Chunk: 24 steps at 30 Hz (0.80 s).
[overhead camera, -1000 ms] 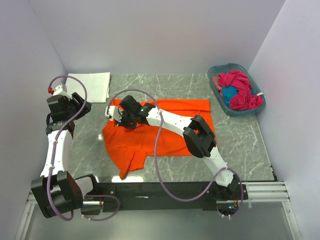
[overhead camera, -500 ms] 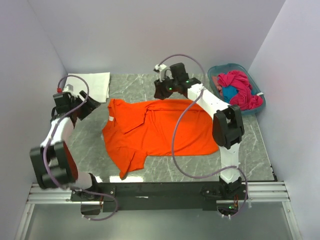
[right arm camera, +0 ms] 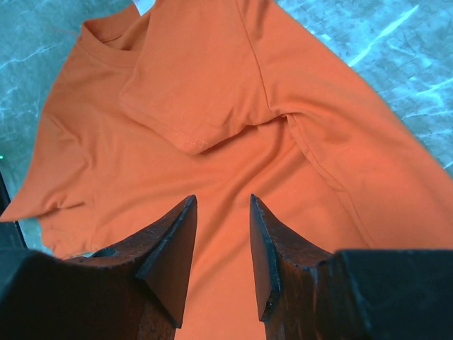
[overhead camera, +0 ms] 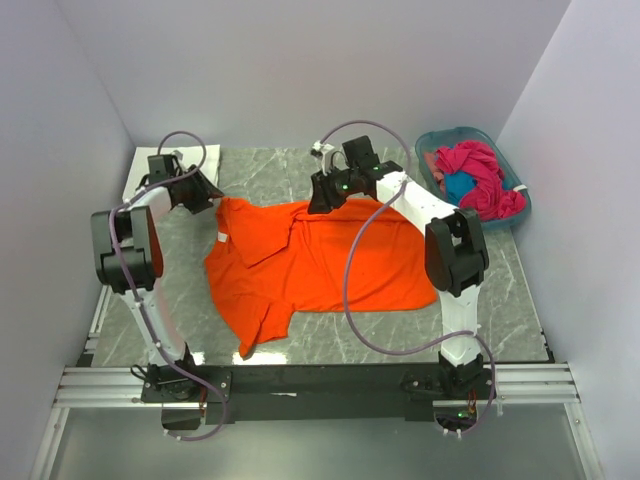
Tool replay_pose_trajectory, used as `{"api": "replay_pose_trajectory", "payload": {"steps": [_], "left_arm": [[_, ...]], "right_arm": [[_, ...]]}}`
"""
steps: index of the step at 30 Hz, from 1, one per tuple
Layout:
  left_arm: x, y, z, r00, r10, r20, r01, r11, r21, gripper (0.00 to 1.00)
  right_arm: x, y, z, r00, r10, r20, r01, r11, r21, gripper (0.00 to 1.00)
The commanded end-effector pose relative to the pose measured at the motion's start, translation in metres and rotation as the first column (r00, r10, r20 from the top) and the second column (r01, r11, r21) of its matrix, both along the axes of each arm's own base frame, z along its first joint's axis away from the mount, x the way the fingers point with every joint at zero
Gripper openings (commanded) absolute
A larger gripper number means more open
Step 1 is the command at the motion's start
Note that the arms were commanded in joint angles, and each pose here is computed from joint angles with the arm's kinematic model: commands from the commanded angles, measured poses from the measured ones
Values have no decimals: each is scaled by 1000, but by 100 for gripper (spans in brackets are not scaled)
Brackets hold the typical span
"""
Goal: Fold and stack the t-shirts
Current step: Fold the tshirt
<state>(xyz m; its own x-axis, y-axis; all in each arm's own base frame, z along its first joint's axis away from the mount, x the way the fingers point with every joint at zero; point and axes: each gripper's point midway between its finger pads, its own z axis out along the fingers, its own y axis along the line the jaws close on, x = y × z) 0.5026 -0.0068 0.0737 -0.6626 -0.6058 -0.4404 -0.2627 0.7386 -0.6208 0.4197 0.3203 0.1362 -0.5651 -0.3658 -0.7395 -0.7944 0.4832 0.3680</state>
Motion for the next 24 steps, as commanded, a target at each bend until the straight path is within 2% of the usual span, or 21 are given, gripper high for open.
{"api": "replay_pose_trajectory", "payload": {"steps": [1,7,11,16,19,23,24], "left_arm": [[19,-5,7,1000,10,14,-10,1000,-11,55],[29,-15,-2,1000,1,-4,-1,1000,-17,49],[30,-14,-8,1000,8,-13,-8,1000,-21,39],[34,-15,-13,1000,13,-17,-14,999,-36,33],[35,-18,-13,1000,2,-14,-3,999,-53,16],[36,-16,-4,1000,20,12,-19,999,-44,11],[36,-16,2,999,19,26,-18,999,-43,10]], "right_arm": [[2,-9,18,1000,-13,16,13,999,31,43],[5,-15,16,1000,-25,-8,25,999,41,43],[5,-16,13,999,-25,-29,27,998,55,43],[4,-18,14,999,-22,-28,24,998,59,43],[5,-21,13,999,-28,-21,29,998,48,43],[21,-36,6,994,-104,13,104,994,-13,43],[32,-47,1,985,-172,27,174,983,-58,42]]}}
